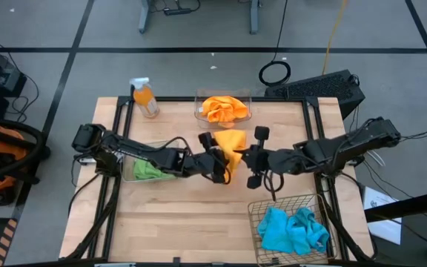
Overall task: Sort microfiber towel by color & place in baskets
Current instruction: Put the orange microfiber towel into the top transparent bin
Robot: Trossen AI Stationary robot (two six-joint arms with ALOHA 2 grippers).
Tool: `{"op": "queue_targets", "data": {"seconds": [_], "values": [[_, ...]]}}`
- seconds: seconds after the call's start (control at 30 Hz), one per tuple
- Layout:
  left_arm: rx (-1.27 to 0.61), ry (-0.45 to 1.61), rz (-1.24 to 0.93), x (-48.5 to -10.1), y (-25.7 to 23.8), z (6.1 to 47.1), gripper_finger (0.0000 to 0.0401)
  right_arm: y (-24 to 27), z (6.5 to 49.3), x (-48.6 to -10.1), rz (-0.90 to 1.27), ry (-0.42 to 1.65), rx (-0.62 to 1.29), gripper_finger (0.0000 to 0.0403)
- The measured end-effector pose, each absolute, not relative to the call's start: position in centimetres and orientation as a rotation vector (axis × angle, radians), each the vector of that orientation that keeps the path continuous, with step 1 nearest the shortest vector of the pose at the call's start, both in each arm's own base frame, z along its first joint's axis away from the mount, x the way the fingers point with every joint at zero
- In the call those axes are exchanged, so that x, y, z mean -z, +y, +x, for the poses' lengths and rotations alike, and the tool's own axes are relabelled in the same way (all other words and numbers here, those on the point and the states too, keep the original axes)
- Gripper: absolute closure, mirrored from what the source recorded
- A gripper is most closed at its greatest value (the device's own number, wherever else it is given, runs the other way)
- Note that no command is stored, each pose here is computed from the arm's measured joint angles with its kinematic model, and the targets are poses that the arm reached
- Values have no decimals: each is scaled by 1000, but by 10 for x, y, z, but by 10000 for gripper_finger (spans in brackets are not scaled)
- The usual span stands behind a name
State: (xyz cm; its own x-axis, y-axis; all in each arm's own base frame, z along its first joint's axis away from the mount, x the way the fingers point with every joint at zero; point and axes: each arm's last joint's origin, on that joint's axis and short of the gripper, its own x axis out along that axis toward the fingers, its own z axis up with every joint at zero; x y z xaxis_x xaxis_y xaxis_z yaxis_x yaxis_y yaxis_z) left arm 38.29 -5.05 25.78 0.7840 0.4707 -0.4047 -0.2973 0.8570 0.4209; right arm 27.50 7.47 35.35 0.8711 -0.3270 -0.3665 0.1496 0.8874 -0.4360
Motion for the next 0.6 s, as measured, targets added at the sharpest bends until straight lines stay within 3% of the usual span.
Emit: {"op": "queue_targets", "data": {"seconds": [0.37,0.6], "values": [[-474,328,497,-280,-99,379,96,93,272,-358,-429,388,188,403],[-501,259,472,-288,-96,382,96,98,273,-362,-389,338,93,402]]}}
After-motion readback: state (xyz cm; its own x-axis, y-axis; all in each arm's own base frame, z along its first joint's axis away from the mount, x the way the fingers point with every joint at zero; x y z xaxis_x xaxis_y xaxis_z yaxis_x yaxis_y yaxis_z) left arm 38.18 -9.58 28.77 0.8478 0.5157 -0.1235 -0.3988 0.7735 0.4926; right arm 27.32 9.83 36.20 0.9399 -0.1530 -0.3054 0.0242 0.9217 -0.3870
